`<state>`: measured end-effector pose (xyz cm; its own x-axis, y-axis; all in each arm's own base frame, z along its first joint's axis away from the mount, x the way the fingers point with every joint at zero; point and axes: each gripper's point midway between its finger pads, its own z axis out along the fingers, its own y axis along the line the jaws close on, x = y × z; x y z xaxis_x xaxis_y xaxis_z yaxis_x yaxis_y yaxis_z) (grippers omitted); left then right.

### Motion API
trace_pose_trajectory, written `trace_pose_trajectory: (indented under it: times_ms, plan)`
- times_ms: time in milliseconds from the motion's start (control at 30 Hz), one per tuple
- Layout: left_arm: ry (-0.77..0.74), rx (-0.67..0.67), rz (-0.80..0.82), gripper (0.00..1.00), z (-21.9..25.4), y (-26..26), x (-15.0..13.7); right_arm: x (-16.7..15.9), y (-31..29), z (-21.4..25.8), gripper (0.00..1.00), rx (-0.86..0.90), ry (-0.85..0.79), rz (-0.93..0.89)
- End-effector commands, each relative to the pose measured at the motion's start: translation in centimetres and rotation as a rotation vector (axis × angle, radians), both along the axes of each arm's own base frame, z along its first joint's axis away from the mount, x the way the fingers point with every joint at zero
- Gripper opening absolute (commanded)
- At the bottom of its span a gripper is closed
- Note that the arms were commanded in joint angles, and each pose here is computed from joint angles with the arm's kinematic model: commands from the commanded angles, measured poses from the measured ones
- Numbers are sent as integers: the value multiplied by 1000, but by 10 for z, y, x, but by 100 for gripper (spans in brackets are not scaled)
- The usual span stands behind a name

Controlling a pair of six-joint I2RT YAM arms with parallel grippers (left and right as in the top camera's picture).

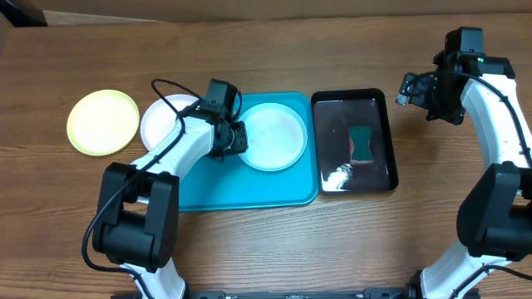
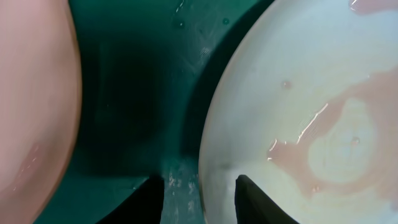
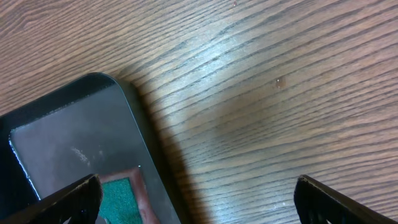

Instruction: Clean dirty plates on tray and stack at the side

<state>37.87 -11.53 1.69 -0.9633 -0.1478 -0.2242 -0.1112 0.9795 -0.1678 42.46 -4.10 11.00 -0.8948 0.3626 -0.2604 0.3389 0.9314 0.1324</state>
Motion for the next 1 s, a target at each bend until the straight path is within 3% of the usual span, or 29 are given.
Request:
trace_pose_trajectory:
  times_ms: [0, 333, 433, 533, 767, 967]
  plan:
    - [5, -11, -5, 39, -10, -1, -4, 2, 2, 4, 100, 0, -12, 3]
    - [8, -12, 1, 30, -16, -4, -5, 2, 2, 4, 100, 0, -12, 3]
    - [13, -14, 6, 22, -18, -5, -6, 2, 2, 4, 100, 0, -12, 3]
    - [24, -23, 5, 4, -20, -6, -8, 2, 2, 4, 100, 0, -12, 3]
    - [36, -61, 20, 4, -5, -3, 0, 2, 2, 4, 100, 0, -12, 3]
    - [43, -184, -1, 4, 24, -5, 15, 2, 2, 4, 100, 0, -12, 3]
